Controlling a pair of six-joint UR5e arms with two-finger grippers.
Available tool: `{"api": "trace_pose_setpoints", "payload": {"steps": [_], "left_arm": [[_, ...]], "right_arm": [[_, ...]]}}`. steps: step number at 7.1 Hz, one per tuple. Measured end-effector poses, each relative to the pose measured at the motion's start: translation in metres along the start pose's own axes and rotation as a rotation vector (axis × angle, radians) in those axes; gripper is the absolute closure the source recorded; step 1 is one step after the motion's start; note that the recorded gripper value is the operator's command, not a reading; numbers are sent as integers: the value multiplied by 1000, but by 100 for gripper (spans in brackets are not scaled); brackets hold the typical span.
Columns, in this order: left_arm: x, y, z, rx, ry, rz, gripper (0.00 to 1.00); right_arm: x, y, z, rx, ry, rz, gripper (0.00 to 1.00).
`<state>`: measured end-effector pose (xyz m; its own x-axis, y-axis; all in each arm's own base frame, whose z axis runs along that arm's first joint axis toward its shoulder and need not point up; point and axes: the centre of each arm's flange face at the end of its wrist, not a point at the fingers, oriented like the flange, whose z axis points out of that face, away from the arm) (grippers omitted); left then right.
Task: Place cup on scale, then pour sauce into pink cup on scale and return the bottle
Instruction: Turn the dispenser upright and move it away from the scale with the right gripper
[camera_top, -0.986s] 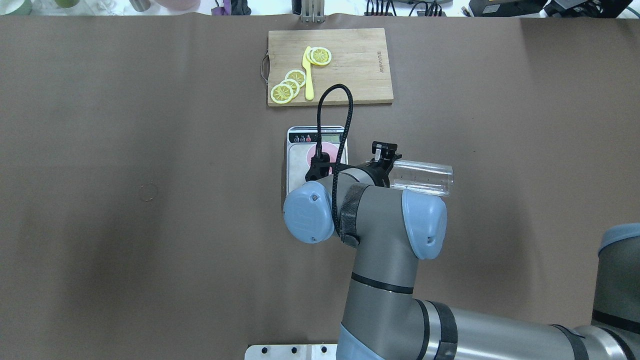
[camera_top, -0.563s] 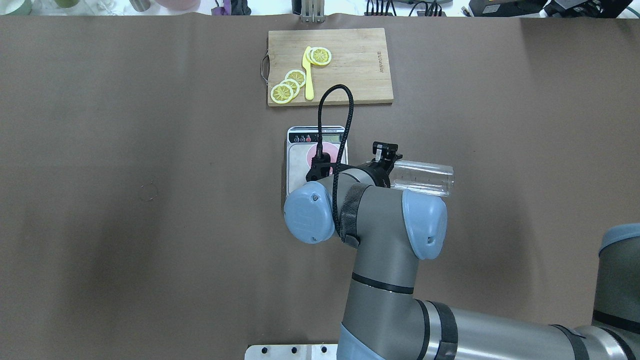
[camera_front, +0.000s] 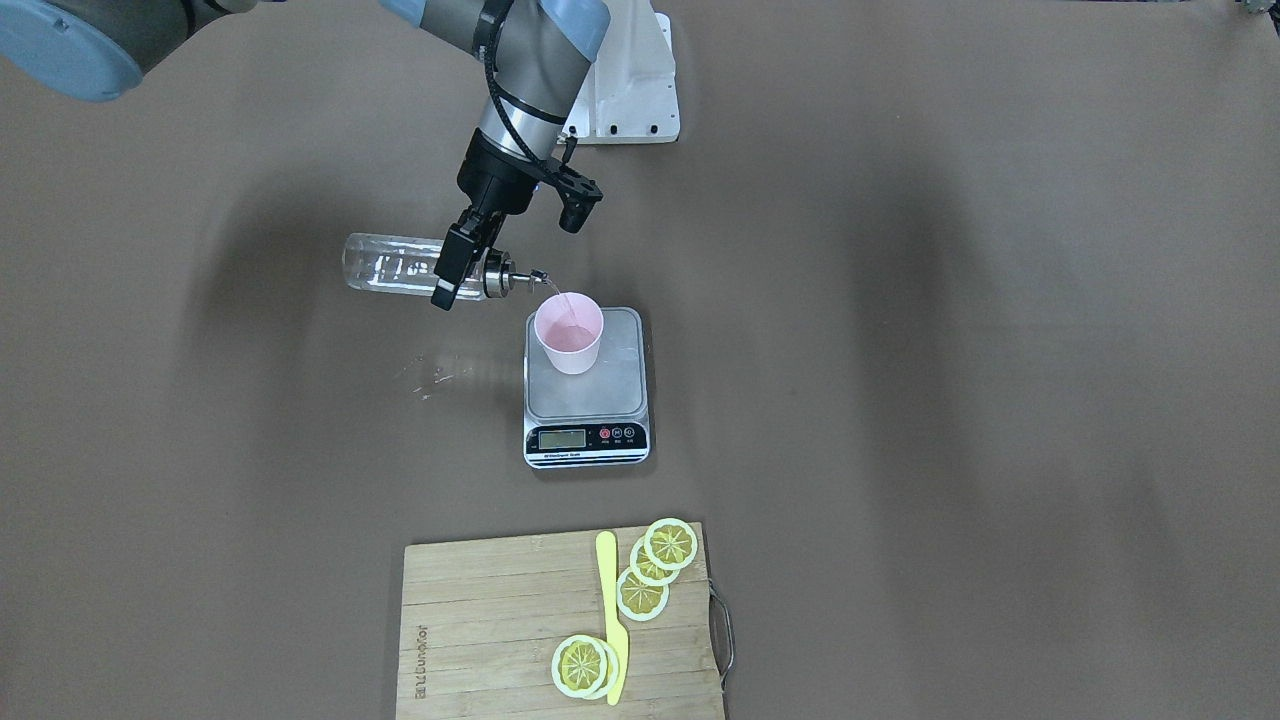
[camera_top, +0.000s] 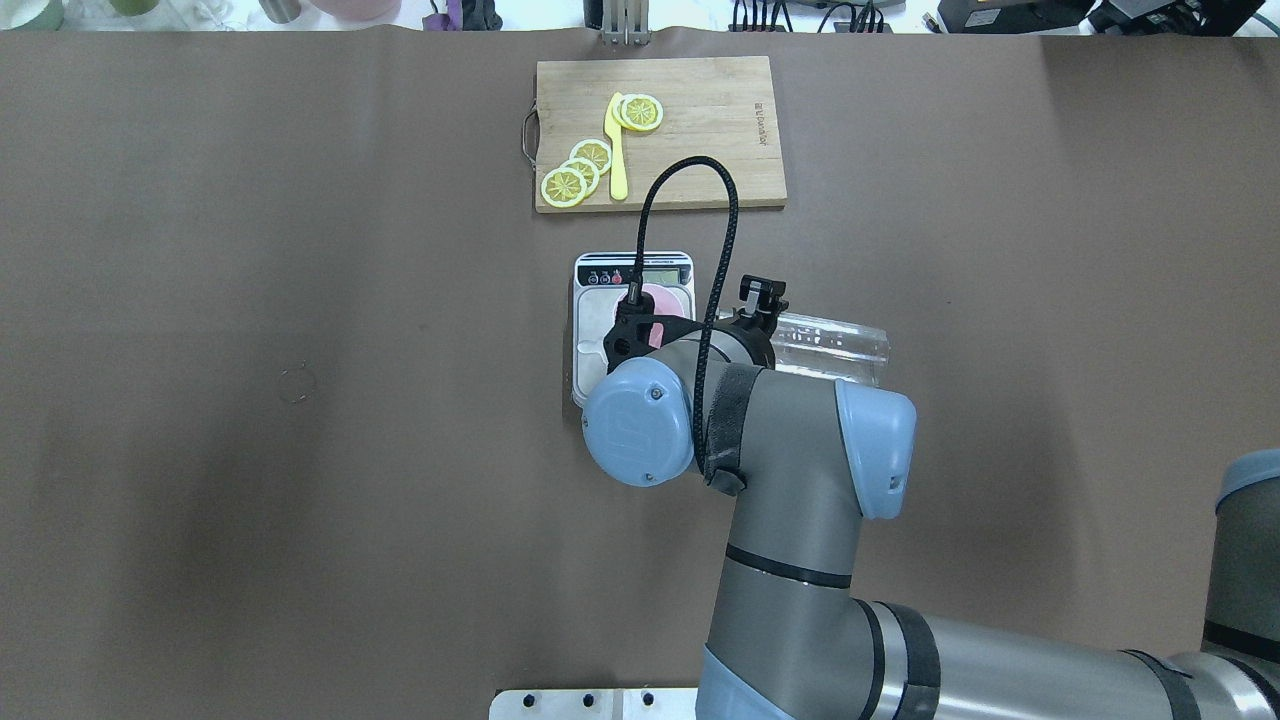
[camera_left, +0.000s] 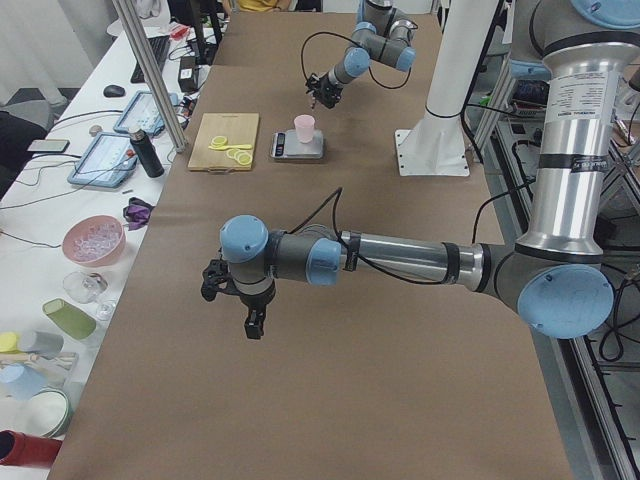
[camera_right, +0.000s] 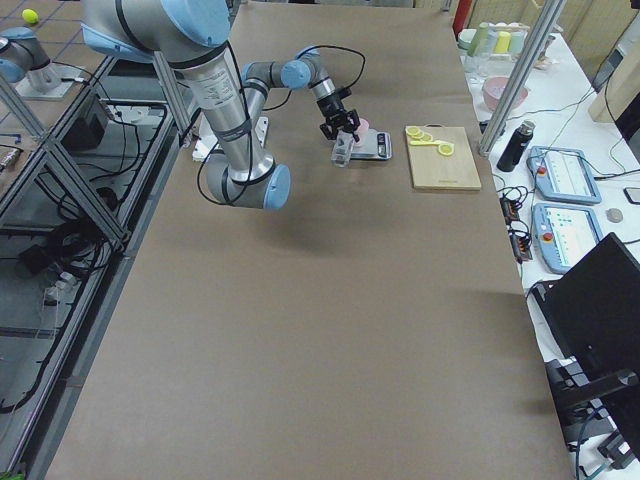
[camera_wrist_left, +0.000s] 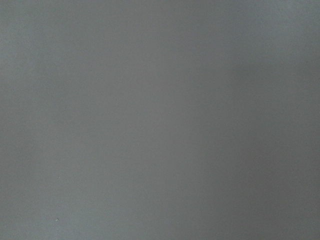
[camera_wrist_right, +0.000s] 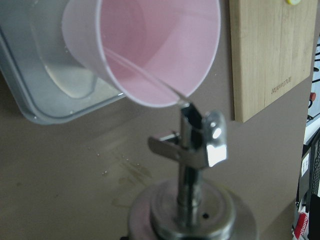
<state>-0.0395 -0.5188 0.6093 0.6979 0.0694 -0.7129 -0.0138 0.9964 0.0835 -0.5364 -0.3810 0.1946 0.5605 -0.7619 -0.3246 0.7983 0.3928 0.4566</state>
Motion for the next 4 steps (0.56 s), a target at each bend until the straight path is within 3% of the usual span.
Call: {"api": "trace_pose_setpoints", "payload": {"steps": [4], "left_arm": [[-6, 6, 5, -11, -1, -13, 1]], "right_arm": [[41, 44, -14, 241, -35, 148, 65]]}}
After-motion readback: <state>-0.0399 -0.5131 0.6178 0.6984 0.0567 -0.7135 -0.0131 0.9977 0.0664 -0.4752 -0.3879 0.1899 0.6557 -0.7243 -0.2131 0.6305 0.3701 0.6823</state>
